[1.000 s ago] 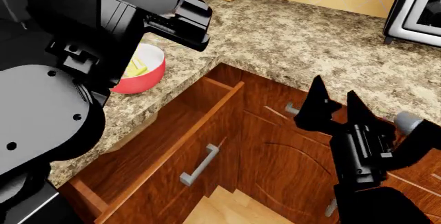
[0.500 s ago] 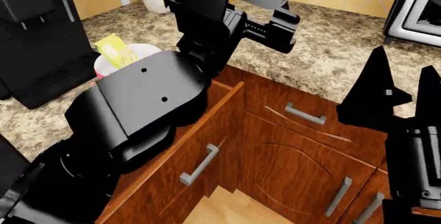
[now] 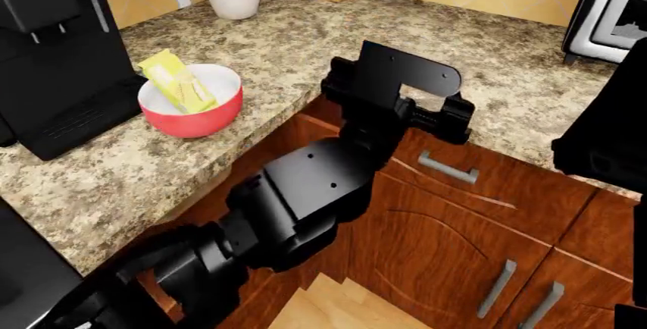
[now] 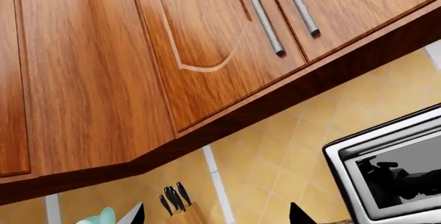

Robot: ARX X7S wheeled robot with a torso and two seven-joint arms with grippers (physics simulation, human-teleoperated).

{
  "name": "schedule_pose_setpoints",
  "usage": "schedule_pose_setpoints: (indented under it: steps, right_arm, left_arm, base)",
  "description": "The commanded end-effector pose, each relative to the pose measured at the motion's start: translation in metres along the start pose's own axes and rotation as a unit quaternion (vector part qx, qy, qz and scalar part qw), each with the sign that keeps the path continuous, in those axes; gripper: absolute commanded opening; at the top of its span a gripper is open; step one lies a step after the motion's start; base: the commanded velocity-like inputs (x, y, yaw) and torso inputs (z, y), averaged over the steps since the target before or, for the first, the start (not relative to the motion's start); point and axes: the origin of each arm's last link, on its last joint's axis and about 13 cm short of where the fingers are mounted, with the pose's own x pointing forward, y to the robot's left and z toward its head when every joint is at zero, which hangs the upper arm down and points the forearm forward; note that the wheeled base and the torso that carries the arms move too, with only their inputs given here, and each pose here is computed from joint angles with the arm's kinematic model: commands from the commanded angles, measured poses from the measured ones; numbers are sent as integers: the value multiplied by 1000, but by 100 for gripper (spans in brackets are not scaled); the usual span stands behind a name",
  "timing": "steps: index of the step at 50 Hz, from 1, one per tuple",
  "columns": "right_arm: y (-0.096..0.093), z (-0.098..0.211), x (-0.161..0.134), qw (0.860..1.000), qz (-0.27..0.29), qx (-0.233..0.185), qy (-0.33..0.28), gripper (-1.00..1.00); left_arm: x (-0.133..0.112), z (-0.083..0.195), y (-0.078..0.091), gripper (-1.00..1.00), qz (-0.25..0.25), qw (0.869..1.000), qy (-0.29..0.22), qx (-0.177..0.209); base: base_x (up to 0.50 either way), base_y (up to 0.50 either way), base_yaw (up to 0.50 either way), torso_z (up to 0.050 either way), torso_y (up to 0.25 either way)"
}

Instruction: Place the bar in the bowl and close the drawer.

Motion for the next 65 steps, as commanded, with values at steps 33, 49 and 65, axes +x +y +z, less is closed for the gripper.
schedule_pose_setpoints:
  steps: [33,49,65]
  right_arm:
    - [2,-7,1,1000,13,-7,12,100]
    - [4,-11,3,1000,17,-8,15,100]
    - [4,-9,1,1000,21,-9,16,100]
  left_arm:
    - [-50,-120,-26,100,-22,975,150,160]
    - [-64,-139,-21,100,-28,945,181,271]
    - [-76,-160,-6,100,-3,912,229,341]
  base:
    - [0,0,0,0,0]
    - [0,0,0,0,0]
    - [0,0,0,0,0]
